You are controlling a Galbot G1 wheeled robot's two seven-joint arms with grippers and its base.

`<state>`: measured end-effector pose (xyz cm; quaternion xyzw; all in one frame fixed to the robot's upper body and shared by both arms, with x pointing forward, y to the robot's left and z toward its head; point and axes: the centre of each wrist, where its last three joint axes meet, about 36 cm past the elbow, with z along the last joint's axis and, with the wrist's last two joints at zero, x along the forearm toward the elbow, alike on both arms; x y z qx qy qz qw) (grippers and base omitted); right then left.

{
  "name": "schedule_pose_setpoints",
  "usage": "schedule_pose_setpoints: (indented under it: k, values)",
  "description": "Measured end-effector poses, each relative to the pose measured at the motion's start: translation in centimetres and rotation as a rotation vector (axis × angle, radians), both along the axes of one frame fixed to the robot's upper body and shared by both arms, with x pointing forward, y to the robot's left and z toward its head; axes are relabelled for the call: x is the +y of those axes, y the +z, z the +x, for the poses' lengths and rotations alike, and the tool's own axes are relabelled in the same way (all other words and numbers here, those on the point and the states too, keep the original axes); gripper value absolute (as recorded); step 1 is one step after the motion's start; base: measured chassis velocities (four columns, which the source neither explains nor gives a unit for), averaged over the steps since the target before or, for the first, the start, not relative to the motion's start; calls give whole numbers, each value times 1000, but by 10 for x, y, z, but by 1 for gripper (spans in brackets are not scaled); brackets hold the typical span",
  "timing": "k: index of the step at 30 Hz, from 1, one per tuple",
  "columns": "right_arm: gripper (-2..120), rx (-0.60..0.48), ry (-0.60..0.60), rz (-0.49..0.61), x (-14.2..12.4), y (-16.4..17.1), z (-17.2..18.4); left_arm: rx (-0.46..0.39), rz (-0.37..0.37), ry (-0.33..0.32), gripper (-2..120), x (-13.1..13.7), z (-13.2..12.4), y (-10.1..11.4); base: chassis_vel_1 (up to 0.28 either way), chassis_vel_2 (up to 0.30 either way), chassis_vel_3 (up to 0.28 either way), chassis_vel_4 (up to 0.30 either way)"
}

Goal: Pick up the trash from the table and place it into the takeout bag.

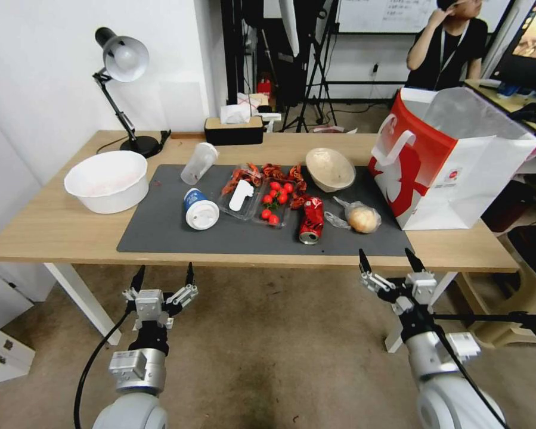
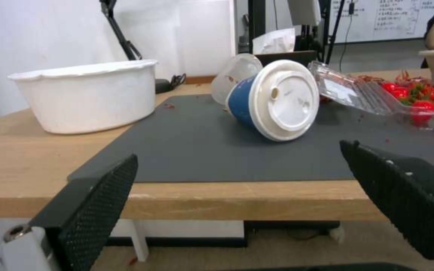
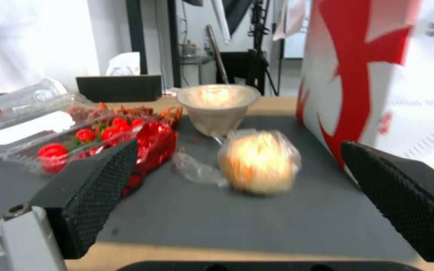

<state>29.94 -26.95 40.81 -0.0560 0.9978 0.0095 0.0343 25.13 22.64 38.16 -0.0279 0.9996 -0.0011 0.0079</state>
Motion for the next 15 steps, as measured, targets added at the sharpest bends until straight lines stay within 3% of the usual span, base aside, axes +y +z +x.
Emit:
schedule_pose_setpoints:
  k: [7, 15]
  values:
    - [100, -14, 29, -3, -10, -1, 43, 4, -3, -9, 100, -1, 0, -1, 0, 0, 0, 0]
    - [100, 42, 20, -1, -21, -14, 87, 9, 0, -22, 100, 3, 2, -7, 0, 0, 0, 0]
